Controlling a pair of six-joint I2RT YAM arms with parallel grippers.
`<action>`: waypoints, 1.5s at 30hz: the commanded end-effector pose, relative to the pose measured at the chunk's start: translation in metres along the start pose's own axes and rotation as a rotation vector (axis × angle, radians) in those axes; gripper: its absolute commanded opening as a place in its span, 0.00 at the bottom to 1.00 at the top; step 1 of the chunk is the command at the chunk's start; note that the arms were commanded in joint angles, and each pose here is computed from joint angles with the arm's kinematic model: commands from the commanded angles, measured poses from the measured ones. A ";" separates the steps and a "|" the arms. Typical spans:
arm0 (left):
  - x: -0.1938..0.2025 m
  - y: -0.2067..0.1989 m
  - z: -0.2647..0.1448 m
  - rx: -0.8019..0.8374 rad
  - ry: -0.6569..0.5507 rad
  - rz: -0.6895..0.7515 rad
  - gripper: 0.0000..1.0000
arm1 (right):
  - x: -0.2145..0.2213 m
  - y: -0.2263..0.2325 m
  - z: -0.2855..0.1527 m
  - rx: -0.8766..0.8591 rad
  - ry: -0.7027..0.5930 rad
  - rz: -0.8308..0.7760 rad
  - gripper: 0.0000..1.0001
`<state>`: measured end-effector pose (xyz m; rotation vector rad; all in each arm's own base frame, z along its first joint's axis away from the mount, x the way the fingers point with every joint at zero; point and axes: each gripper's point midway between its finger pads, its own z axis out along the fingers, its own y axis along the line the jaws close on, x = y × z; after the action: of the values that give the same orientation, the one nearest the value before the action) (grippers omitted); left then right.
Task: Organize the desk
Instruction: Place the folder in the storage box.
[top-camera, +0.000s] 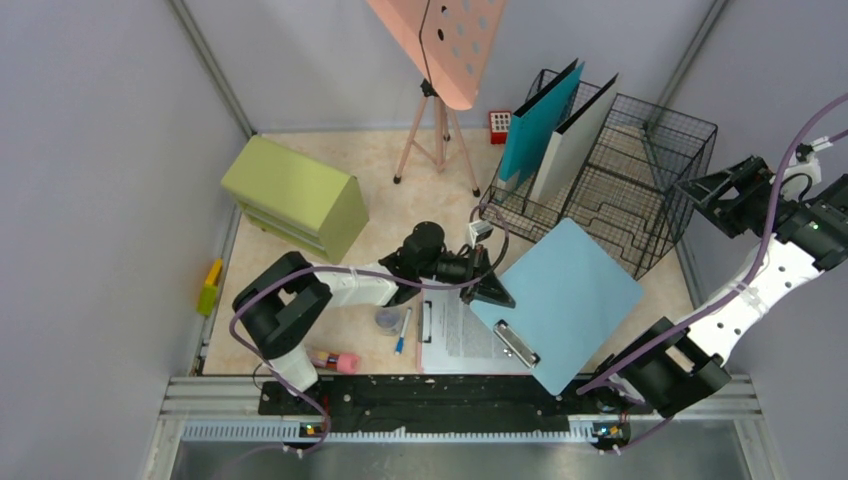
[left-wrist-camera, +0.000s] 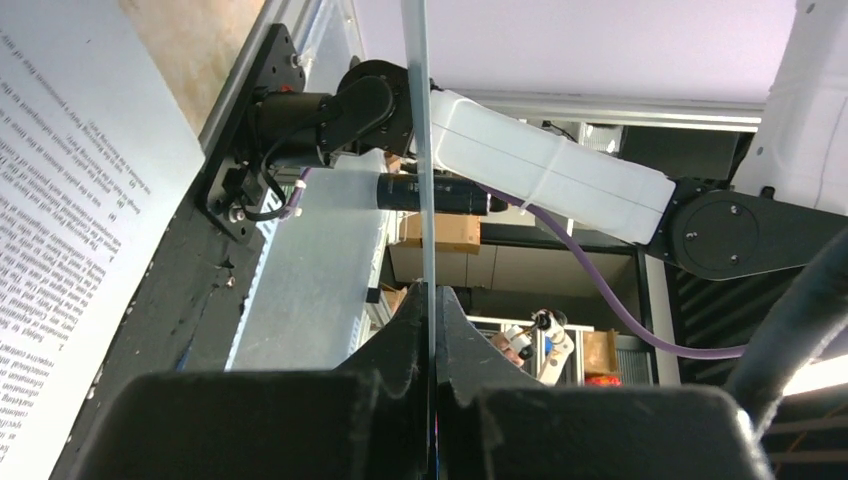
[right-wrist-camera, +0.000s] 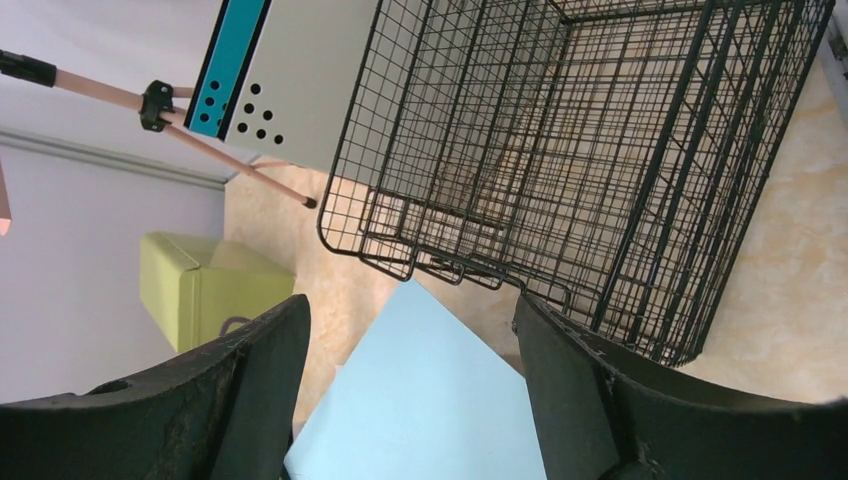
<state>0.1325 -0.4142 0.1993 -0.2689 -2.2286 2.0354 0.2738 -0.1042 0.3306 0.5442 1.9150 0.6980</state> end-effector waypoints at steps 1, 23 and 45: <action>-0.004 -0.053 0.005 0.167 0.043 0.164 0.00 | -0.002 -0.007 -0.002 0.009 -0.007 -0.030 0.75; -0.029 -0.040 0.019 0.184 -0.018 0.258 0.00 | 0.006 -0.010 -0.001 -0.020 0.001 -0.023 0.74; -0.055 -0.026 0.025 0.253 -0.294 0.245 0.00 | 0.012 -0.017 0.003 -0.022 0.002 -0.009 0.74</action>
<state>0.1645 -0.4491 0.1894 -0.2847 -2.2278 2.3400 0.2707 -0.1066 0.3028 0.5780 1.9364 0.7502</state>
